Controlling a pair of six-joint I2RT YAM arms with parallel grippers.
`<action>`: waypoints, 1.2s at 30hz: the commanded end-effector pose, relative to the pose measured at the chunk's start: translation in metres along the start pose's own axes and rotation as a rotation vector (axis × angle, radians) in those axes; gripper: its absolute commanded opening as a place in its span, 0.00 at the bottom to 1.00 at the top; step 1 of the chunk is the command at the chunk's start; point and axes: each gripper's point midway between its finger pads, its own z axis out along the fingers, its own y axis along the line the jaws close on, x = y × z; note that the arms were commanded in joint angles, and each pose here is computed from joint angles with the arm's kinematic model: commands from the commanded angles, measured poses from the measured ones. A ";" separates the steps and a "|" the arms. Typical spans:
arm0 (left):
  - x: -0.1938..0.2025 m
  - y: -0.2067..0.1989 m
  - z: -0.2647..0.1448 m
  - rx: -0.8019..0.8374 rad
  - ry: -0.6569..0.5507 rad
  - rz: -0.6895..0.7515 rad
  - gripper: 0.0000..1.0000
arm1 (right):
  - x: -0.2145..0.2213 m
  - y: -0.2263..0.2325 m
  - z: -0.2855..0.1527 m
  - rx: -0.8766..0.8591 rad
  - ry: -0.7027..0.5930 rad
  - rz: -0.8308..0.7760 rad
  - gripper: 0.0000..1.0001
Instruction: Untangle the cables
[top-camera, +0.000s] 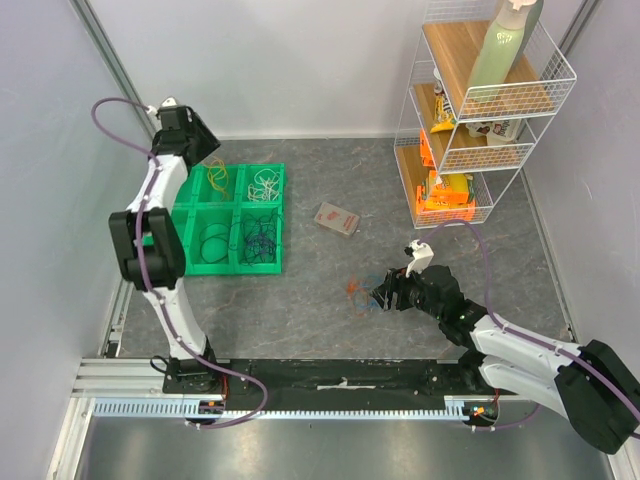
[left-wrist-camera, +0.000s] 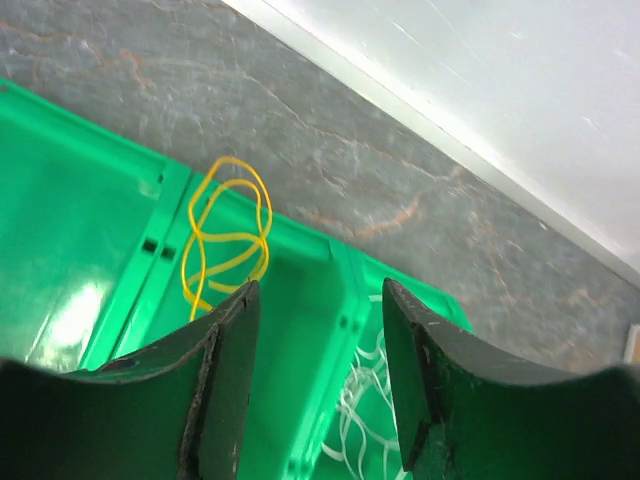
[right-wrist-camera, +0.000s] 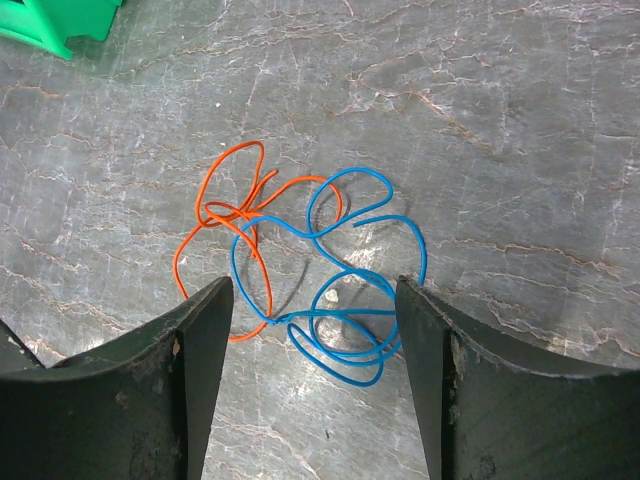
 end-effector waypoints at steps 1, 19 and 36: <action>0.009 0.022 0.038 -0.169 0.021 0.142 0.58 | -0.013 0.005 0.002 -0.020 -0.043 -0.002 0.74; 0.055 0.052 0.096 -0.271 0.142 0.219 0.45 | -0.014 0.005 0.003 -0.020 -0.043 -0.002 0.74; 0.076 0.021 0.049 -0.099 0.209 0.165 0.02 | -0.014 0.006 0.002 -0.027 -0.045 -0.002 0.74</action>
